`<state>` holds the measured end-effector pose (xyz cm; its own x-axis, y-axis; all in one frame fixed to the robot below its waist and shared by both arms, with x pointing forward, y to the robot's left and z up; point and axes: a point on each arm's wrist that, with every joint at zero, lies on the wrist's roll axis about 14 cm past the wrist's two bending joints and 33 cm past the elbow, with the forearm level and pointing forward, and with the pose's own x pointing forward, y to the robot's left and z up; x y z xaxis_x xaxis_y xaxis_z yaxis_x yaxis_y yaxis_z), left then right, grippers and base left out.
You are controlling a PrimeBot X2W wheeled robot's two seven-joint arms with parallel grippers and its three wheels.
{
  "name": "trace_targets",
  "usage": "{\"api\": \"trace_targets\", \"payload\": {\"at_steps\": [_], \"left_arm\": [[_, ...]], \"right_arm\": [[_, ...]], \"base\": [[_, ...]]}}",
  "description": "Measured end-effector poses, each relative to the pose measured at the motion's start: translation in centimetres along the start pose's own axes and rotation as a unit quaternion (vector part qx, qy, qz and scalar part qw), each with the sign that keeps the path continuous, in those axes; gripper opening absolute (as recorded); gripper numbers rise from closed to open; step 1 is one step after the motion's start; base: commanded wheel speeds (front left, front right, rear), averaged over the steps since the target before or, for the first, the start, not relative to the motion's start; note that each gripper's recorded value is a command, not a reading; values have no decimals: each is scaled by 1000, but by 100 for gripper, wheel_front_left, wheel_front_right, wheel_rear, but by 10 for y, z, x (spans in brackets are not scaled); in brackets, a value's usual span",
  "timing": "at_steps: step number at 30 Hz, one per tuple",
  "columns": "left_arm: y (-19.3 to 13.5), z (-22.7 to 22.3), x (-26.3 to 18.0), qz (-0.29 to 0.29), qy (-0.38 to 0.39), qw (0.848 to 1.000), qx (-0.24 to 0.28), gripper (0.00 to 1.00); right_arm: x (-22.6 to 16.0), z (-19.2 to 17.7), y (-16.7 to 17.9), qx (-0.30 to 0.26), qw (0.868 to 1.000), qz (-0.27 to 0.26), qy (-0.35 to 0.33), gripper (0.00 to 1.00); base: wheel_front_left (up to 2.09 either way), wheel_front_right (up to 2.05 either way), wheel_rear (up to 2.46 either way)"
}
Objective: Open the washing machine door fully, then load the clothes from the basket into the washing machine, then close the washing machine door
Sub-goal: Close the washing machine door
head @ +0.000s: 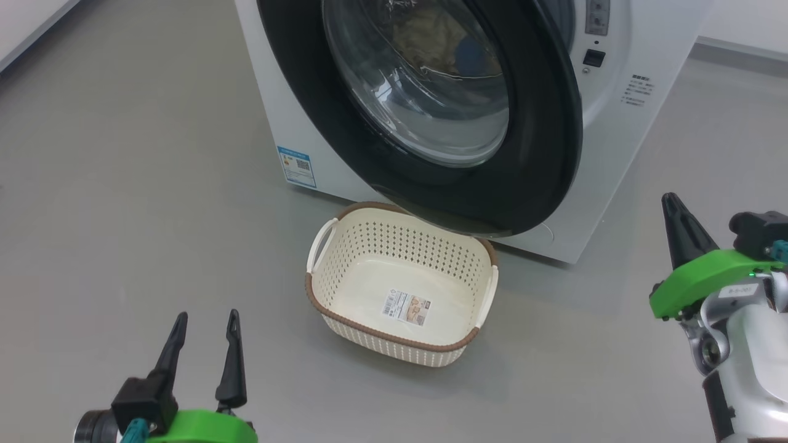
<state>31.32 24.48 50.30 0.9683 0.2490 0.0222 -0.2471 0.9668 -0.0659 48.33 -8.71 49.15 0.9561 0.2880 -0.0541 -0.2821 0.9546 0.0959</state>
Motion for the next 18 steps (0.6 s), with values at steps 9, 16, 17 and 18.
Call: {"api": "trace_targets", "payload": {"at_steps": [9,16,17,18], "left_arm": [[12,-1,-7,19,2,1000,2,100],[10,-1,-5,16,1,1000,3,100],[9,-1,-5,15,1,1000,3,100],[9,-1,-5,14,1,1000,2,100]], "right_arm": [[32,17,15,3,1000,17,-21,0],[52,80,25,-21,994,34,-105,0],[53,94,30,-25,991,40,-123,0],[54,109,35,-29,988,48,-144,0]], "base": [[0,0,0],[0,0,0],[0,0,0],[0,0,0]]}}
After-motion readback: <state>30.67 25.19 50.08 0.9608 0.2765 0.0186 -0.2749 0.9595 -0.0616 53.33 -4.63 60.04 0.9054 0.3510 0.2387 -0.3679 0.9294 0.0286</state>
